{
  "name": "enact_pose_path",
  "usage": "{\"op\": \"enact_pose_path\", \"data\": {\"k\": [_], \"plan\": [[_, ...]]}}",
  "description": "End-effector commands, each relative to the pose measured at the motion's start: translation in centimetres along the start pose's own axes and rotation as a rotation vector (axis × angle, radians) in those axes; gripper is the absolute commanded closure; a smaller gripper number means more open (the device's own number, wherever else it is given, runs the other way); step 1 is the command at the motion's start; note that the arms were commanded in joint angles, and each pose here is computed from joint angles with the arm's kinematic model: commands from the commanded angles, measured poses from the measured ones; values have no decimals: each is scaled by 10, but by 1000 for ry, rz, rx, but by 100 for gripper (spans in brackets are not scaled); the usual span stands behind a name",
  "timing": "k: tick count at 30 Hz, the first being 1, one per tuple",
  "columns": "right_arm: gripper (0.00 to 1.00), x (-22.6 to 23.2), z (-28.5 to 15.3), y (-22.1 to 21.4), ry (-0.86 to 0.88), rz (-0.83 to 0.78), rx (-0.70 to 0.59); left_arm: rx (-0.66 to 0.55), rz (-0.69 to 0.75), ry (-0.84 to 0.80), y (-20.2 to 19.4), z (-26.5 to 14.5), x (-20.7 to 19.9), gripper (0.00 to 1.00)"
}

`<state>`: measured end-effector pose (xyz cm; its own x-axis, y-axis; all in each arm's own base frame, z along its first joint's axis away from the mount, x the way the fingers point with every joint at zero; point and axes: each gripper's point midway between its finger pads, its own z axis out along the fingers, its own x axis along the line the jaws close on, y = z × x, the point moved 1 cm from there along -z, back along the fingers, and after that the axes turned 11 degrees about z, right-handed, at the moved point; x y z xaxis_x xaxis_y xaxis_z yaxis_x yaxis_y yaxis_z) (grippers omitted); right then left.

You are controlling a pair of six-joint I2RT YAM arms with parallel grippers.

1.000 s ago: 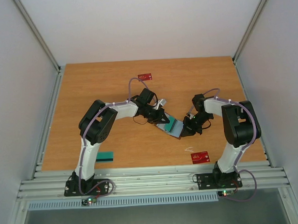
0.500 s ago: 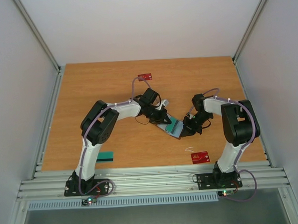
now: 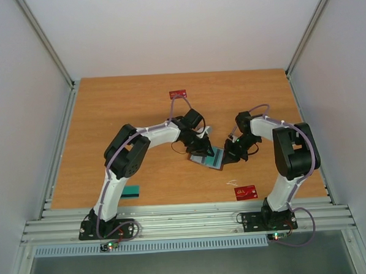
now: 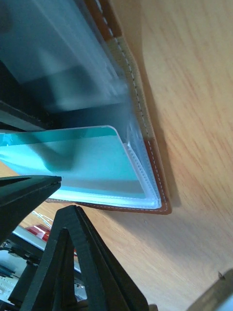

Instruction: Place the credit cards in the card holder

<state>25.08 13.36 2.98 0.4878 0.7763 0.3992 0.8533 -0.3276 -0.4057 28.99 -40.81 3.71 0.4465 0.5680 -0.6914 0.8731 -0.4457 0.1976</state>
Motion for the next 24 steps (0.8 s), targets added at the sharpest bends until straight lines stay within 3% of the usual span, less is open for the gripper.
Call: {"op": "enact_pose_path", "data": {"k": [1, 24], "plan": [[95, 13, -14, 2, 16, -56, -45, 60, -22, 95, -10, 1, 12, 74], [94, 23, 11, 16, 60, -45, 0, 173, -60, 310, -21, -6, 21, 49]]}}
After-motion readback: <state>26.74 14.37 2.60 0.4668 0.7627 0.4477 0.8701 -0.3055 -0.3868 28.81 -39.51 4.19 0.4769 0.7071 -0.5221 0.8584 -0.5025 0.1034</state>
